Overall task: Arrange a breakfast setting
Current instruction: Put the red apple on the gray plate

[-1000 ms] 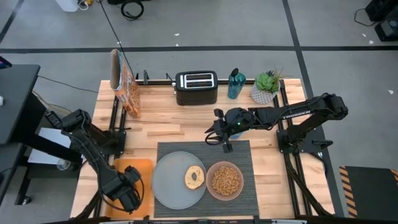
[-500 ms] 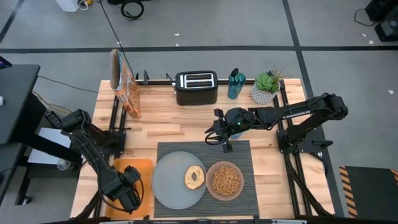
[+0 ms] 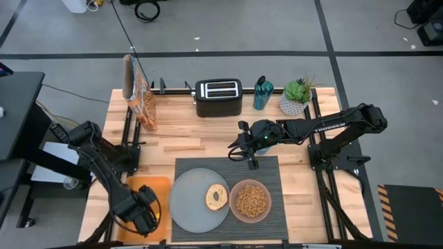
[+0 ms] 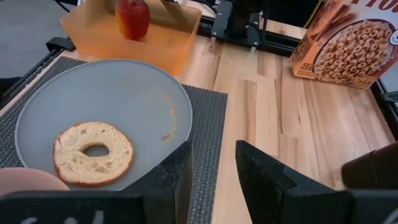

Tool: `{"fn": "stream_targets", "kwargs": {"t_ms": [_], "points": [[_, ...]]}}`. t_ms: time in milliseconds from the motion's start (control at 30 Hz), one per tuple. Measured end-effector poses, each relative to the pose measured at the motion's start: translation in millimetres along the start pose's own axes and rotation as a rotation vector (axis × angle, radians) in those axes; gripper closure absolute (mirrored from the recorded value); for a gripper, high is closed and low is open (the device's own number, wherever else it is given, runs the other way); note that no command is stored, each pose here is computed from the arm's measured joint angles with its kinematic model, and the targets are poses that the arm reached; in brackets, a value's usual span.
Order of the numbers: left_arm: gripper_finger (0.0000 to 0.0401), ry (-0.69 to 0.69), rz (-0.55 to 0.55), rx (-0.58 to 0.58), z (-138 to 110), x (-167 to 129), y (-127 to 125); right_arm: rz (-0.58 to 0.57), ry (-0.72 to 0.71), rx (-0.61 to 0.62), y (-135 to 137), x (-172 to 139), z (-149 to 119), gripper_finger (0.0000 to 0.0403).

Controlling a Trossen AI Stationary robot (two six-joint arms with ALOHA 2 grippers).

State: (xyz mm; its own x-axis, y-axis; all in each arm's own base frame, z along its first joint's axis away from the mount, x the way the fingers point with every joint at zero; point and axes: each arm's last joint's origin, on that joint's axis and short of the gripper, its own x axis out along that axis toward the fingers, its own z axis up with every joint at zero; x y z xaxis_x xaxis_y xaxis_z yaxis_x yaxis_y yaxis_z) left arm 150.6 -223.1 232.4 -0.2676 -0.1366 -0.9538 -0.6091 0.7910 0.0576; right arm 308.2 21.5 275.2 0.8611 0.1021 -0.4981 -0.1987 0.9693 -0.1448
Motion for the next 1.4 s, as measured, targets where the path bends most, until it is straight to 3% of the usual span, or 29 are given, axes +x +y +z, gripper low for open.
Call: {"fn": "stream_targets", "kwargs": {"t_ms": [333,500,633,933,1400], "points": [[0.0382,-0.023,-0.050,-0.030,5.2,-61.1,6.2,-0.003,-0.018,-0.001,-0.4,-0.1,1.9,0.0275],[0.0381,-0.186,-0.152,-0.002,19.4,-102.0,5.7,-0.002,-0.013,-0.008,-0.3,-0.1,1.4,0.0275],[0.0381,-0.268,-0.196,0.026,38.8,-116.3,6.5,0.000,-0.005,-0.008,-0.1,-0.1,0.7,0.0275],[0.0381,-0.353,-0.289,0.176,97.6,-115.7,-10.1,0.005,0.012,-0.008,0.6,-5.2,0.3,0.0275],[0.0381,-0.203,-0.189,0.354,163.0,-66.1,-42.4,0.031,0.016,-0.004,9.2,-12.0,2.6,0.0275]]}}
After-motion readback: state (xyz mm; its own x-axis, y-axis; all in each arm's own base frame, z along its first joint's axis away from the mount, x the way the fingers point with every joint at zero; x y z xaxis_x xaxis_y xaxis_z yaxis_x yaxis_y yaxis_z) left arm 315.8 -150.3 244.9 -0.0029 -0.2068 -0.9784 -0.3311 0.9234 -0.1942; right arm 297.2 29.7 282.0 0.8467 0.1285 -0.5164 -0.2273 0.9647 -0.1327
